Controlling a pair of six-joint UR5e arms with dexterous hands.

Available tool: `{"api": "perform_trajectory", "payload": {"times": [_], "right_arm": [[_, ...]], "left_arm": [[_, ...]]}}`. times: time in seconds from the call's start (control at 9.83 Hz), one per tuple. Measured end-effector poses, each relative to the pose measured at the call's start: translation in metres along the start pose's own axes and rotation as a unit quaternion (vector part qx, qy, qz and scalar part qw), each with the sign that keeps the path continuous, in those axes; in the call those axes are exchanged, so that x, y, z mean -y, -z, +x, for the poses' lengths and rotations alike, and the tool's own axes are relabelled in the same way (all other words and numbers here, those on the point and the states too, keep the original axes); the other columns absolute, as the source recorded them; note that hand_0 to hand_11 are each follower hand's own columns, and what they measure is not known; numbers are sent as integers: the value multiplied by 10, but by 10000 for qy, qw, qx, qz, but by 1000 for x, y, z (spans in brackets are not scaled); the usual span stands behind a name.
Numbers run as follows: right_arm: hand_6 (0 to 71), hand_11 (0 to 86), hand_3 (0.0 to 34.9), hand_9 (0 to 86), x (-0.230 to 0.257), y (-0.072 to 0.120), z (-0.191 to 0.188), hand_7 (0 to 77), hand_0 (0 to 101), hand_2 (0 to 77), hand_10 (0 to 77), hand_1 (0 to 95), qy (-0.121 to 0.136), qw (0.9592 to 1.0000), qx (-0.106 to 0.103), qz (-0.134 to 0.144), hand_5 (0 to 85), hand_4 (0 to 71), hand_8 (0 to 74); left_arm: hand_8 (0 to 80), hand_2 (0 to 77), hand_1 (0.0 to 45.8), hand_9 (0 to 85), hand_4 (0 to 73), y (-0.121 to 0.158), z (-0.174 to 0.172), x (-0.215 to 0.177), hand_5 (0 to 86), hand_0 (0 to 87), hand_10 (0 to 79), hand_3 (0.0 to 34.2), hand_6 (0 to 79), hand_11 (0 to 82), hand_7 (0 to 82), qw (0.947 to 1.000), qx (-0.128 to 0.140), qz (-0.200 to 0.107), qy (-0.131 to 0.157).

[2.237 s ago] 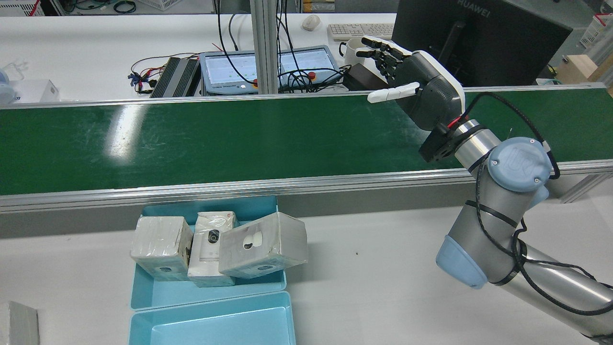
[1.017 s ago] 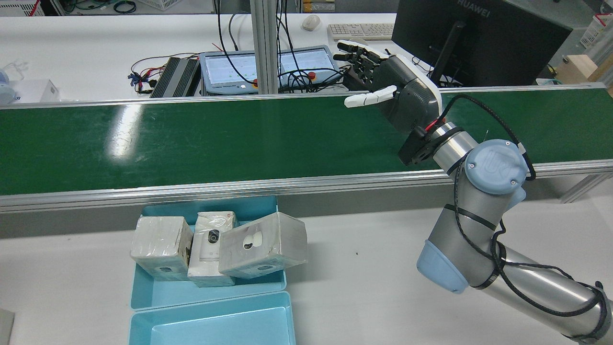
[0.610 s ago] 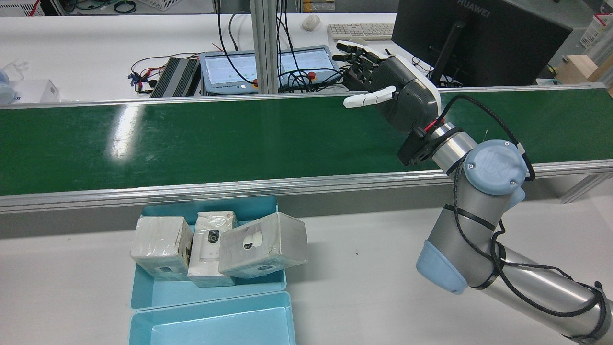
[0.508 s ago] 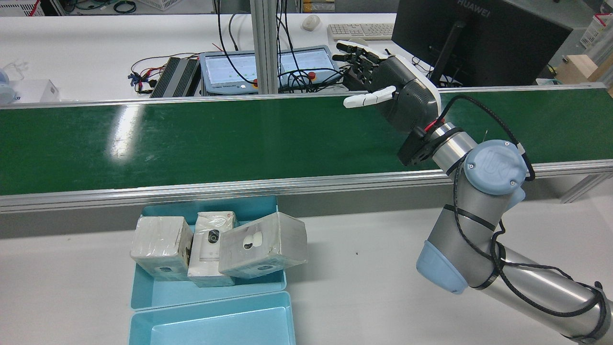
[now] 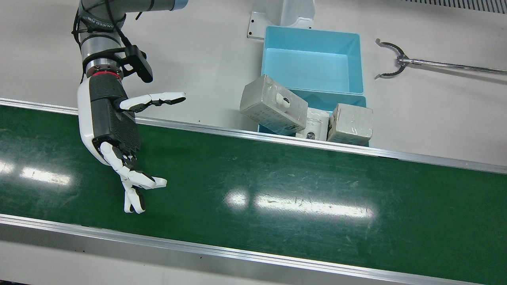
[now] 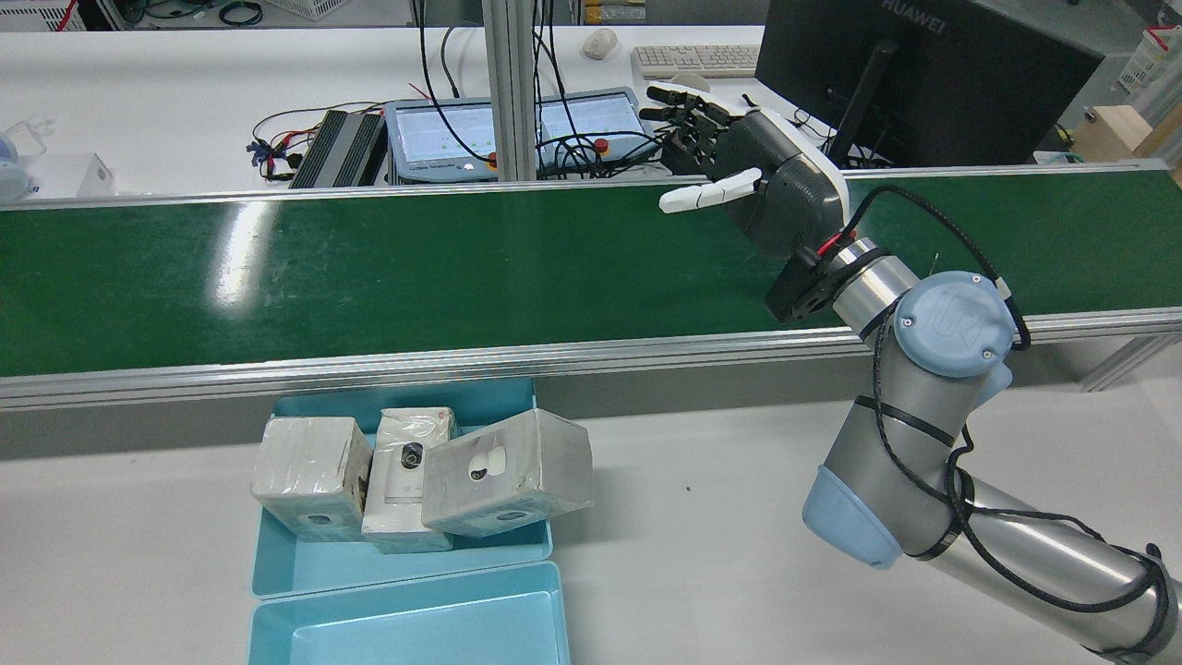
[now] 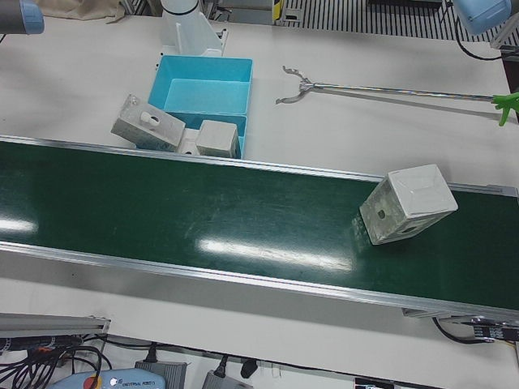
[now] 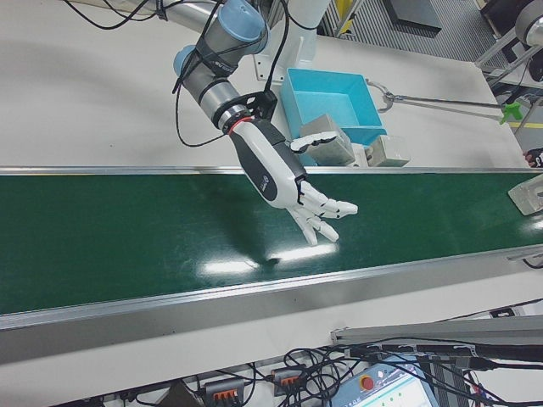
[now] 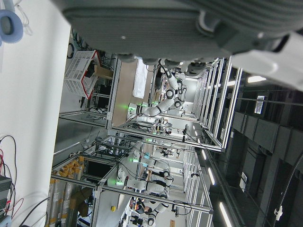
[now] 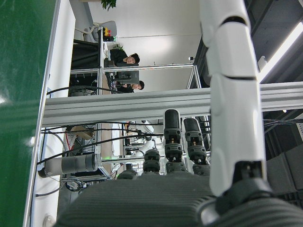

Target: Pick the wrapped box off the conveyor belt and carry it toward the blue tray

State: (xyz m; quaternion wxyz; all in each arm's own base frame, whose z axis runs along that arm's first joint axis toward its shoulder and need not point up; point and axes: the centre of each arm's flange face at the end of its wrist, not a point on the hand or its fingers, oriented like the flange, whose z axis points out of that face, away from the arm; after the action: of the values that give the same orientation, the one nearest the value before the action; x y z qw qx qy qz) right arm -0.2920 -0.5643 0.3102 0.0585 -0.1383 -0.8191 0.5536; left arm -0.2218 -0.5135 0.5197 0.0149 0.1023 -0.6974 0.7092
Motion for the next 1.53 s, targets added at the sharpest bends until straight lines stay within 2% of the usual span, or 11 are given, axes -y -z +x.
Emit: {"api": "perform_trajectory", "payload": {"times": [1.02,1.32,1.42,1.53], "right_arm": [[98,11,0,98,0,0,1,262,493,93,0,147,-3,10000,7,7,164,169,44],[98,5,0,98,4,-4,21,262,492,104,0,147,-41,9999,-122,53,164,164,44],[93,5,0,93,5,-6,26,251,492,98,0,147,-50,9999,-147,62,136,131,38],[93,5,0,93,4,-9,29,251,484,109,0,147,-56,9998,-154,61,142,147,38]], "left_arm": [[5,5,0,0,5,0,0,0,5,0,5,0,5,0,5,10000,0,0,0],[5,5,0,5,5,0,0,0,11,0,0,0,0,0,5,10000,0,0,0],[5,5,0,5,5,0,0,0,11,0,0,0,0,0,5,10000,0,0,0],[5,5,0,0,5,0,0,0,11,0,5,0,5,0,5,10000,0,0,0]]}}
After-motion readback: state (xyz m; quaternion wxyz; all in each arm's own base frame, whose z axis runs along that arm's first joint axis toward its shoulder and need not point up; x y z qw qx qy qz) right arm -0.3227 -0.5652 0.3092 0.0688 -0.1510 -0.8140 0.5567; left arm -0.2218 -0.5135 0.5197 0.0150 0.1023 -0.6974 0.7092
